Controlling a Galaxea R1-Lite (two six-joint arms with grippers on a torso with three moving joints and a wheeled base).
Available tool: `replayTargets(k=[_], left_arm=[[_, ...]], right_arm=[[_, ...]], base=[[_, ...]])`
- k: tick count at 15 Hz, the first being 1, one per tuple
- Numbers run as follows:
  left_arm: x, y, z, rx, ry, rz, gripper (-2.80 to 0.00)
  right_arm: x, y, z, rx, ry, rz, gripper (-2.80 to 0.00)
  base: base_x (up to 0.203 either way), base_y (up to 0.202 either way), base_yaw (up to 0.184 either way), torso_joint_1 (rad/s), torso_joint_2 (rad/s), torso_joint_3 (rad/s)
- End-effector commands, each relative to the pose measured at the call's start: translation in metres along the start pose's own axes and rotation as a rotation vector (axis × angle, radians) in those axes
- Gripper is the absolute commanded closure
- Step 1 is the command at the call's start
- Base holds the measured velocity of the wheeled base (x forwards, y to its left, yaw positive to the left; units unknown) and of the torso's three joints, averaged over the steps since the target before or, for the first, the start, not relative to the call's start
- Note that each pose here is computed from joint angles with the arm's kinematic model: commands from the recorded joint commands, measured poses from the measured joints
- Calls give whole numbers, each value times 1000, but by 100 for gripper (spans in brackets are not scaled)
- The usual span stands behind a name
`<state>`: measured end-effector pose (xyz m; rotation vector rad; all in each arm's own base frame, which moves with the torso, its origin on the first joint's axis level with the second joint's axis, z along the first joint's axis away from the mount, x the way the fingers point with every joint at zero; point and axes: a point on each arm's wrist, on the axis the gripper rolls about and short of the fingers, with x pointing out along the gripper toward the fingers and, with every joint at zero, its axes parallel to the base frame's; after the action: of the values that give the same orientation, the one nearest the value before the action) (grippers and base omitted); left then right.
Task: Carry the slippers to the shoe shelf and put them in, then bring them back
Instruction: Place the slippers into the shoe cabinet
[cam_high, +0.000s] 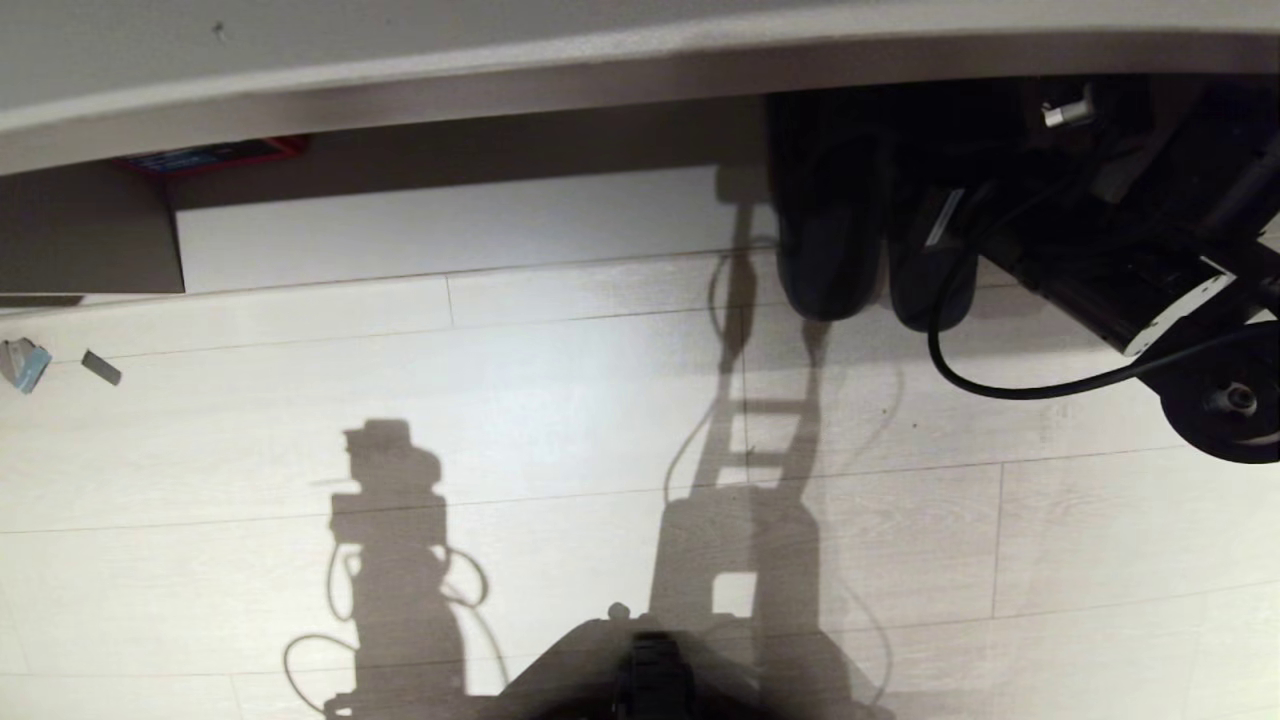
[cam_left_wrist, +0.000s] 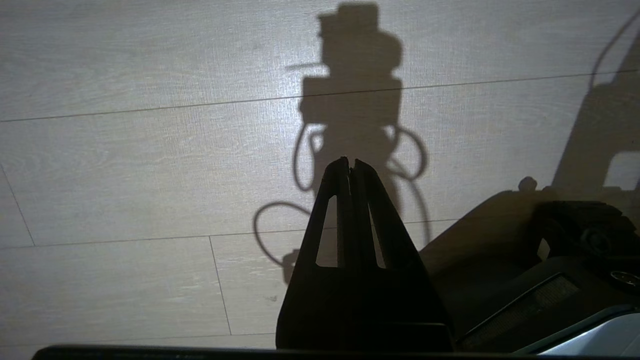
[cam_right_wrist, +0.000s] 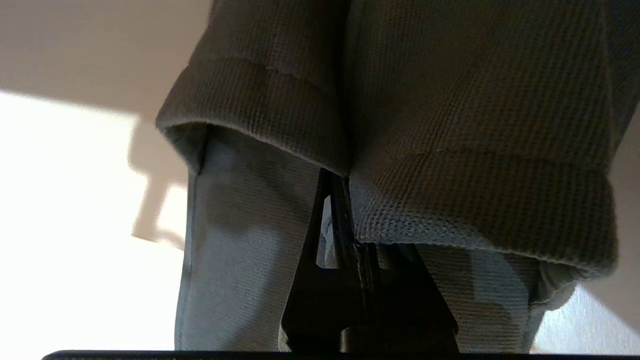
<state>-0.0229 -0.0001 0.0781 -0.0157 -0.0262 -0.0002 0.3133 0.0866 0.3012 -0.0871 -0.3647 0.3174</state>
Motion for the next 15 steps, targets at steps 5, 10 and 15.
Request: replayTargets(k=[5,10,15], left_arm=[[1,0,-2,-3,8,0,0],[1,0,-2,-4,8,0,0],[1,0,-2,-3,8,0,0]], right_arm=[[29,-3,-5,-71,-38,16,0],[40,-4,1,-75,-33,44,0],[38,-10,-4,-102,12,128,0]], base=[[0,0,0,0,0,0],[0,0,0,0,0,0],[0,0,0,0,0,0]])
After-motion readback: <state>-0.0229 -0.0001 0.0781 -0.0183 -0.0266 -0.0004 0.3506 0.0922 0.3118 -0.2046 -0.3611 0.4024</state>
